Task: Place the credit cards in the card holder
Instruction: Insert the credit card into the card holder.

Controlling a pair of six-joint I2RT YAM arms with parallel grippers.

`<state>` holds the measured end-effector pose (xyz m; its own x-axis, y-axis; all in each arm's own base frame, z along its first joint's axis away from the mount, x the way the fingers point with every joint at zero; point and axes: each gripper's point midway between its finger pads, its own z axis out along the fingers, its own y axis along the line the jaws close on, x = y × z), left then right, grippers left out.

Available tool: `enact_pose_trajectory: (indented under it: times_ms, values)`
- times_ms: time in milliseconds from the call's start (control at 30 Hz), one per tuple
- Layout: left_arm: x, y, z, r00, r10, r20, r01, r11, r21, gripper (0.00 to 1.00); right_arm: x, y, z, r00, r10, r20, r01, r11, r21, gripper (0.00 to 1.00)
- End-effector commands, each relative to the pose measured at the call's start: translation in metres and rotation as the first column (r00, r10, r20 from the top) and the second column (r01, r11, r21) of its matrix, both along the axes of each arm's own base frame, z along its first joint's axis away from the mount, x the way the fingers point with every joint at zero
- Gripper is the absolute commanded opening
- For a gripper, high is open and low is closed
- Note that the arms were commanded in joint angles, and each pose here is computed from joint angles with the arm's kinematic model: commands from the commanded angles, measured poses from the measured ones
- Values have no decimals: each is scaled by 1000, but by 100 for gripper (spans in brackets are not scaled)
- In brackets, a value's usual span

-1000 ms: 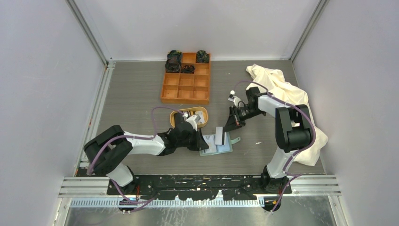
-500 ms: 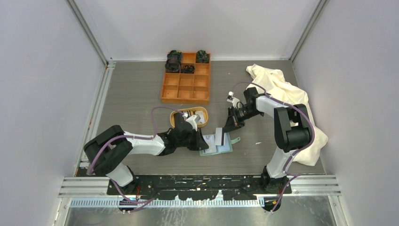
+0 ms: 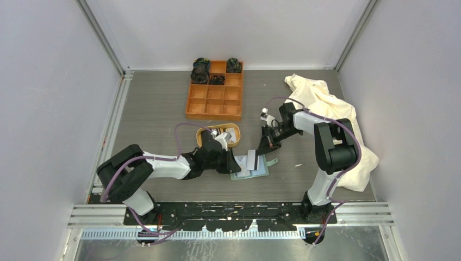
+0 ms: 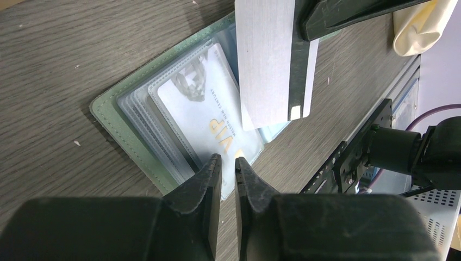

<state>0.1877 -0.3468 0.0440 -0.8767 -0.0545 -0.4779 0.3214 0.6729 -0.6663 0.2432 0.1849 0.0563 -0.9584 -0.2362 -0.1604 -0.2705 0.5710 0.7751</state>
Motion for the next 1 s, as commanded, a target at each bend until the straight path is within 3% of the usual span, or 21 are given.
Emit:
enact_pose_trajectory:
  times_ms: [0, 733, 967]
  values:
    - [0, 9, -12, 1000, 6, -5, -6, 999, 35, 17, -4, 4, 2, 1000, -11, -15, 11, 1000, 27, 1]
    - [4, 15, 9, 1000, 26, 16, -26, 1000, -11, 28, -20, 16, -19, 982, -63, -178, 67, 998, 14, 1]
    - [2, 31, 10, 998, 63, 26, -63, 997, 34, 30, -22, 15, -25, 970, -98, -225, 97, 995, -15, 1]
